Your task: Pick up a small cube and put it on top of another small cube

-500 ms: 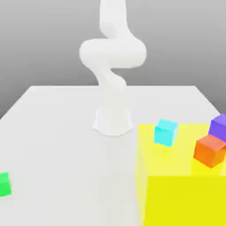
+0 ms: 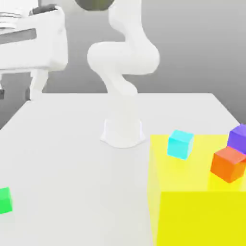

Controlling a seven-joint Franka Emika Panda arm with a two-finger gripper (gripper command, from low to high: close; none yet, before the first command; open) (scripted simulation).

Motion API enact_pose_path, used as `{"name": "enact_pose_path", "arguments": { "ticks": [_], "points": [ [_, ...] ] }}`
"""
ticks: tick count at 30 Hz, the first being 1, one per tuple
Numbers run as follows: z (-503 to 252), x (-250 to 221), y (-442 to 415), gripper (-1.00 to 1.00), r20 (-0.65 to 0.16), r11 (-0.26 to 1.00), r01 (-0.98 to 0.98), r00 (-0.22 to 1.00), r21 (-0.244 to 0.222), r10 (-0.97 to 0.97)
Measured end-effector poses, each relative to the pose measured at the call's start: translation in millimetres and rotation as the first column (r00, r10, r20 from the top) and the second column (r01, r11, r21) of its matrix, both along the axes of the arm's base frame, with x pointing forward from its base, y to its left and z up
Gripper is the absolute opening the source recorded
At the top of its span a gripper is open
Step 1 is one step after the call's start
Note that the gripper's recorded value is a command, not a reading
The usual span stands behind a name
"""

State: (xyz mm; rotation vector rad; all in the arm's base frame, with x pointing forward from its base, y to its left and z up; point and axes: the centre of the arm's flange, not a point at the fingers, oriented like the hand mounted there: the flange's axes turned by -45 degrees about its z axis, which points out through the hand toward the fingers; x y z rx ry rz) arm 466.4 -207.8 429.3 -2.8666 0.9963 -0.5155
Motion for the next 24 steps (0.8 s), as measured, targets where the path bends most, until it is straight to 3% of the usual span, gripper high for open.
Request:
{"name": "enact_pose_path", "arguments": {
  "ticks": [6, 12, 17, 18, 24],
  "points": [
    [-109.7, -30.3, -77.4, 0.00, -0.150, 0.968, 0.246, 0.960, 0.055, -0.235],
    [-216.3, -82.4, -125.3, 0.00, -0.304, 0.891, 0.451, 0.857, 0.056, -0.415],
    [-287.7, -94.4, -134.1, 0.00, -0.331, 0.872, 0.487, 0.832, 0.049, -0.446],
    [-296.4, -95.1, -133.9, -1.00, -0.331, 0.871, 0.488, 0.831, 0.049, -0.447],
    [-300.7, -95.4, -133.7, -1.00, -0.331, 0.871, 0.489, 0.831, 0.049, -0.447]
  ]
}}
